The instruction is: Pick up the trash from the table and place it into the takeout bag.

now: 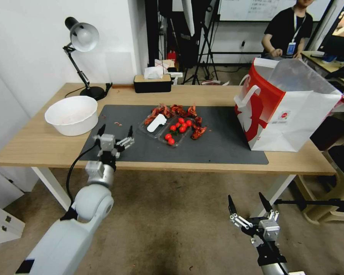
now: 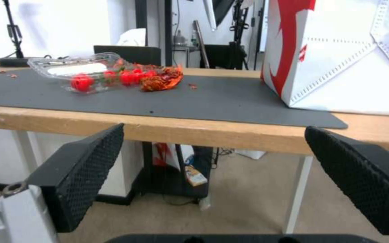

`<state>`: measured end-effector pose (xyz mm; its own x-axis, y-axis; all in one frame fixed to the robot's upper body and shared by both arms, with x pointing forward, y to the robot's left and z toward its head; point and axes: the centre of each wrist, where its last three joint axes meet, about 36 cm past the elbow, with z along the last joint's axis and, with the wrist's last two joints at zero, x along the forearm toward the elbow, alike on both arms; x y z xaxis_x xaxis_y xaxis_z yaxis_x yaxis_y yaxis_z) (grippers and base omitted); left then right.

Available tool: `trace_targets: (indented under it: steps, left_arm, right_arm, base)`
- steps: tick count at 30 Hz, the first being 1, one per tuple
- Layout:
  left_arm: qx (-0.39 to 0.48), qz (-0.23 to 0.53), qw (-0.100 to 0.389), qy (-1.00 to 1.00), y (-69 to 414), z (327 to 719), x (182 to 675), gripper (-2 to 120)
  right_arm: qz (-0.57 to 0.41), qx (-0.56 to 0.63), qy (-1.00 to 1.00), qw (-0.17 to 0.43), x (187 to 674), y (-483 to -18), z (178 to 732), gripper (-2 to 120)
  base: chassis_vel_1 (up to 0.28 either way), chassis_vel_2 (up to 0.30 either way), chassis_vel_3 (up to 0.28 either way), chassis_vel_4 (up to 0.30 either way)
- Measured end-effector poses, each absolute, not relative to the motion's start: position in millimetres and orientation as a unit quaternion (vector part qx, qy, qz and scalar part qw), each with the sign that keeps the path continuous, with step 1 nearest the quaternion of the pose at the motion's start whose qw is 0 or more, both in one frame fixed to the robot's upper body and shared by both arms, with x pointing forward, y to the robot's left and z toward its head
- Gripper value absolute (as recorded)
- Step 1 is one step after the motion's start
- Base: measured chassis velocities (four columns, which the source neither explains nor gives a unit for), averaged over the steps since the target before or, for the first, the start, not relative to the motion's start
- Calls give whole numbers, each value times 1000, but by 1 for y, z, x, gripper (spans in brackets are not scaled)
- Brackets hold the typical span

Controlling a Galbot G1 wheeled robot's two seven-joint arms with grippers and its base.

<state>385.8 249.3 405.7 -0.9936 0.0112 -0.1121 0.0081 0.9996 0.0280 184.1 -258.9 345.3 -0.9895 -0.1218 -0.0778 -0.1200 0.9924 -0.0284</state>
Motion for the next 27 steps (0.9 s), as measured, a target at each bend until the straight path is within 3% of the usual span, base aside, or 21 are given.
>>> trace_targets:
  steps: [12,16,27]
  left_arm:
    - [-2,-42,34,999,259,367,295,100]
    - [13,-38,54,998,270,354,287,100]
    - [20,-43,44,998,268,341,275,100]
  right_arm:
    - [-12,-69,995,72,190,-262,343,100]
    - [-8,-68,994,85,195,-263,343,100]
    - [0,-64,993,100,200,-261,344,100]
  base:
    - [0,0,0,0]
    - [0,0,0,0]
    - [0,0,0,0]
